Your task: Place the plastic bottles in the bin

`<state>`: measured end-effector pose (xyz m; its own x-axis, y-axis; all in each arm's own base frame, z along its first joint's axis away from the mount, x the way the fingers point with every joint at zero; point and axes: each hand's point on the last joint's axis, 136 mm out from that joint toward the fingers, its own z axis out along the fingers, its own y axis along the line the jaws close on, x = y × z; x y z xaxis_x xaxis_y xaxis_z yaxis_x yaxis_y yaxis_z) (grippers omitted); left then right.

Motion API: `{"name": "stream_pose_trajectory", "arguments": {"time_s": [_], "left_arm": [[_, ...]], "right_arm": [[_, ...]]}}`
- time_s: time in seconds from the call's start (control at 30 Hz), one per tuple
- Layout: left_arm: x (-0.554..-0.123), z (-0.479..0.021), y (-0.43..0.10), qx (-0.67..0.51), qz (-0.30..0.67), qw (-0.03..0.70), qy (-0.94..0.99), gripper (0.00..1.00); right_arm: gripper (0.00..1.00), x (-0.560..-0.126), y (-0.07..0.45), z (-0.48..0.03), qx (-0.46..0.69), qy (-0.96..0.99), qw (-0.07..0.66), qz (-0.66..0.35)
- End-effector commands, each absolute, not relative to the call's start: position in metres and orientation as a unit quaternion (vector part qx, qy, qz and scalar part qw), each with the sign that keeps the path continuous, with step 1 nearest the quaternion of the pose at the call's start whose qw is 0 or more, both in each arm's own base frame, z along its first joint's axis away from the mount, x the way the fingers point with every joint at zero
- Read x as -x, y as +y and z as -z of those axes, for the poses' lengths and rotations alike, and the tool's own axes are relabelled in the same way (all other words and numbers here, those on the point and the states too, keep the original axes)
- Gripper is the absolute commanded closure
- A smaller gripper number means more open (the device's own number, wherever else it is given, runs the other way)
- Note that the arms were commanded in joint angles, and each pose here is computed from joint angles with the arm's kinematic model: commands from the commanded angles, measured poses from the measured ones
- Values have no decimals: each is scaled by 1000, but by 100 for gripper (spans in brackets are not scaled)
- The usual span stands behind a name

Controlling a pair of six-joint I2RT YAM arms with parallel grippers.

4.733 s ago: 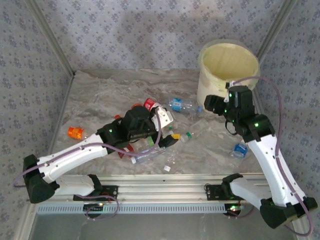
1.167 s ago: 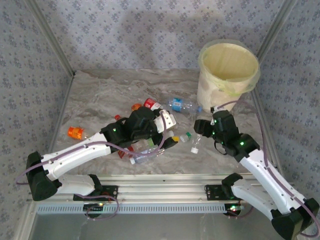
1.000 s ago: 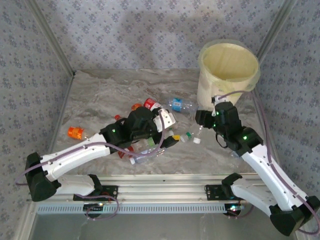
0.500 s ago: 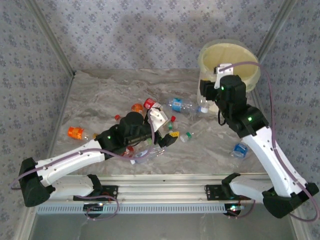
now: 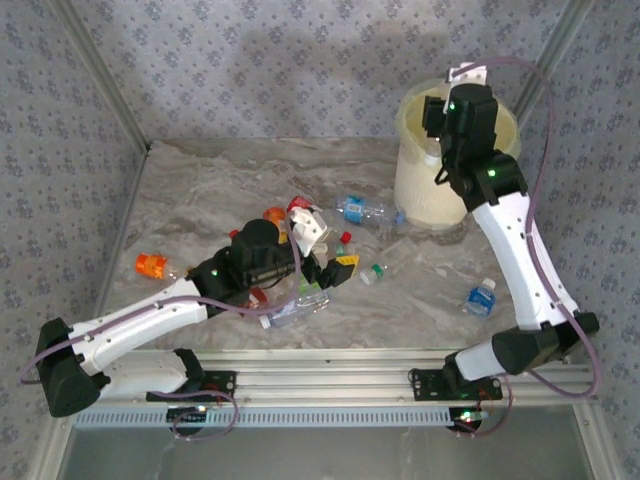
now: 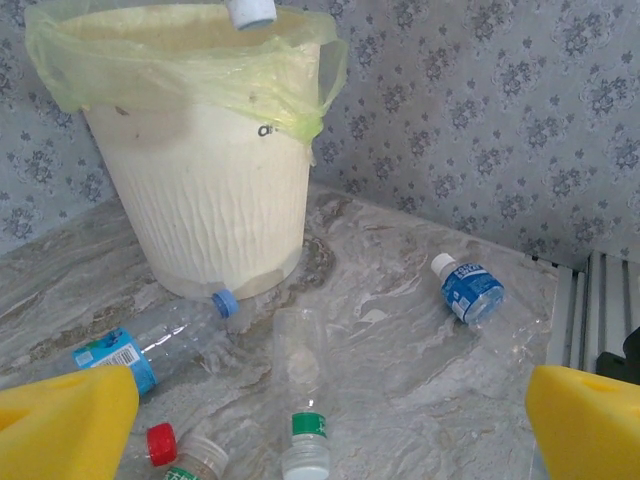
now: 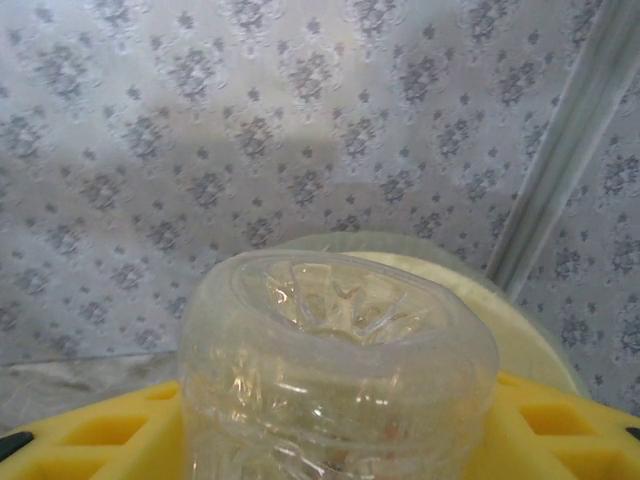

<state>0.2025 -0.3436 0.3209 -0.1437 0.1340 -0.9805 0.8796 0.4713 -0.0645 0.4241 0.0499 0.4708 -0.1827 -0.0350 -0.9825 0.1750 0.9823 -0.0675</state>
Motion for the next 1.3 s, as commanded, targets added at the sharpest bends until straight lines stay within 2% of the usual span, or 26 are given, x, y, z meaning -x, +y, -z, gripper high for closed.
{"name": "stream_pose_trajectory", "arguments": {"time_s": [0.0, 0.17, 0.57, 0.77, 1.27], "left_arm": [[-202, -337, -343, -370, 371, 543, 656, 0], [-205, -338, -341, -370, 370, 543, 657, 0], [-204, -333, -345, -387, 365, 529, 661, 0], [-203, -330, -347, -393, 365, 521, 663, 0], [-200, -328, -351, -408, 366, 509, 664, 0]], "right_arm": [[40, -431, 31, -497, -67, 744, 659, 88], [40, -451, 4, -501, -102, 739, 657, 107], [40, -487, -55, -470, -163, 751, 618, 166], [40, -503, -73, -438, -165, 774, 582, 188], [38, -527, -80, -353, -141, 840, 498, 162]]}}
